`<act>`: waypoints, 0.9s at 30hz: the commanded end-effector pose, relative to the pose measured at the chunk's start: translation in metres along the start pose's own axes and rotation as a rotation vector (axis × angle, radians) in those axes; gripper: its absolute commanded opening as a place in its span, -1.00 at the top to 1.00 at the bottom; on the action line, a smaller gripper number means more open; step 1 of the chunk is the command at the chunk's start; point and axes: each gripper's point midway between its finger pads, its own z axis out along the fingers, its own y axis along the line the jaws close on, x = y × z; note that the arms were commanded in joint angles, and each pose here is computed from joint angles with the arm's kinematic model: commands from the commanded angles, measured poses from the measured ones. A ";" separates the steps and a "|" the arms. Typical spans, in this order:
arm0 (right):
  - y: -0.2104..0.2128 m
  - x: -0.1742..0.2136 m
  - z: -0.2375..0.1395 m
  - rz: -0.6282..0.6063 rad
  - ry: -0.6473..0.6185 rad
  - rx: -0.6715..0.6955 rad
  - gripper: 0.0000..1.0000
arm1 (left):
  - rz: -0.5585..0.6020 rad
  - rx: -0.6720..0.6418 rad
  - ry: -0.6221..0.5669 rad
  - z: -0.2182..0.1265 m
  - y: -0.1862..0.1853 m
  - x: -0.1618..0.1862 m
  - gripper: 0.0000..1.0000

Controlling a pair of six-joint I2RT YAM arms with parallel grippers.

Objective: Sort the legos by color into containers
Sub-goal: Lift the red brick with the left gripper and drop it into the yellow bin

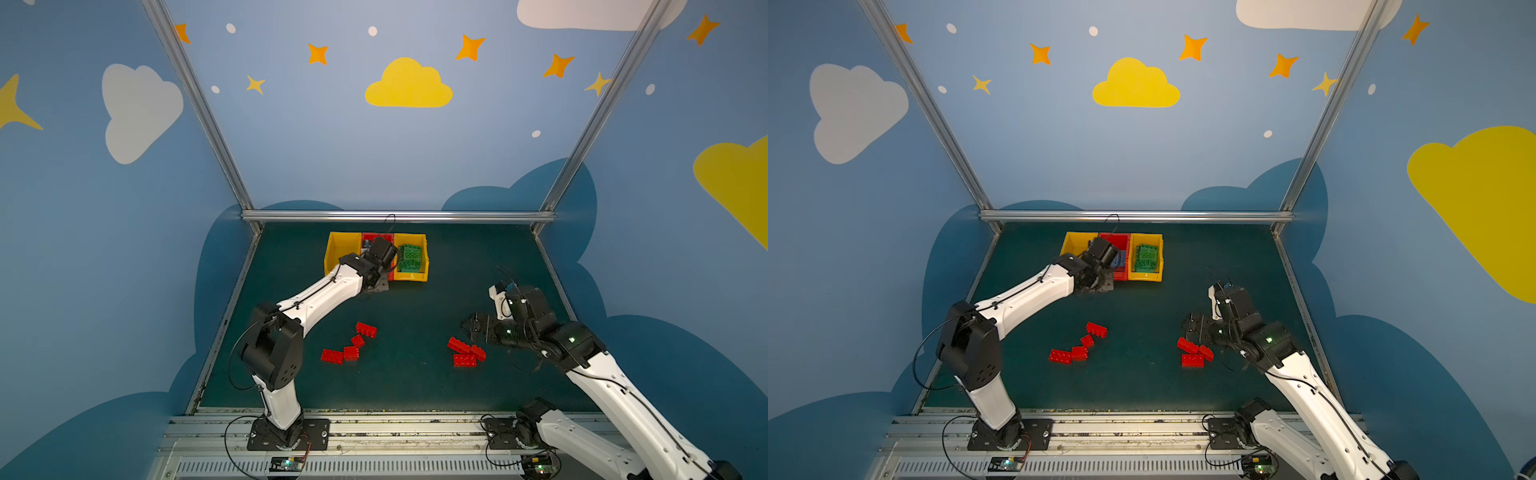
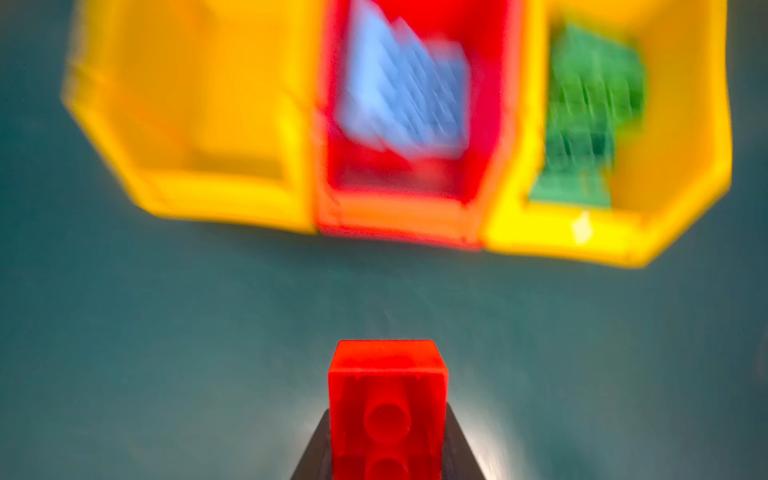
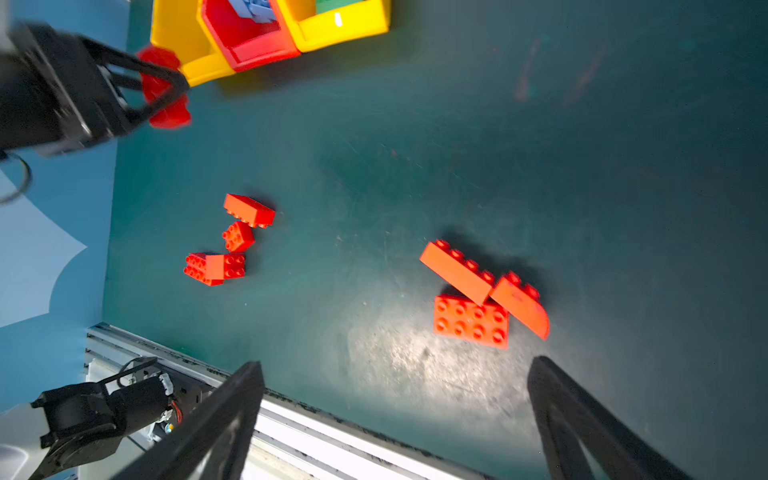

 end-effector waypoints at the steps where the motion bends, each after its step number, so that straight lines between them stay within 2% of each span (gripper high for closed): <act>1: 0.026 -0.022 0.004 -0.049 -0.024 -0.085 -0.94 | -0.037 -0.040 -0.001 0.006 0.027 -0.028 0.63; 4: 0.039 -0.034 0.014 -0.073 -0.005 -0.112 -0.94 | -0.091 -0.050 0.009 0.025 0.044 -0.053 0.63; 10: 0.049 -0.047 0.030 -0.110 0.018 -0.118 -0.94 | -0.105 -0.101 0.028 0.067 0.068 -0.093 0.61; 15: 0.048 -0.048 0.042 -0.111 0.035 -0.112 -0.94 | -0.129 -0.115 0.073 0.102 0.082 -0.110 0.59; 19: 0.047 -0.048 0.049 -0.108 0.049 -0.105 -0.94 | -0.116 -0.116 0.085 0.117 0.081 -0.120 0.54; 20: 0.046 -0.048 0.049 -0.107 0.049 -0.103 -0.94 | -0.113 -0.113 0.089 0.120 0.081 -0.121 0.48; 27: 0.047 -0.050 0.050 -0.107 0.057 -0.096 -0.94 | -0.121 -0.095 0.101 0.131 0.080 -0.127 -0.24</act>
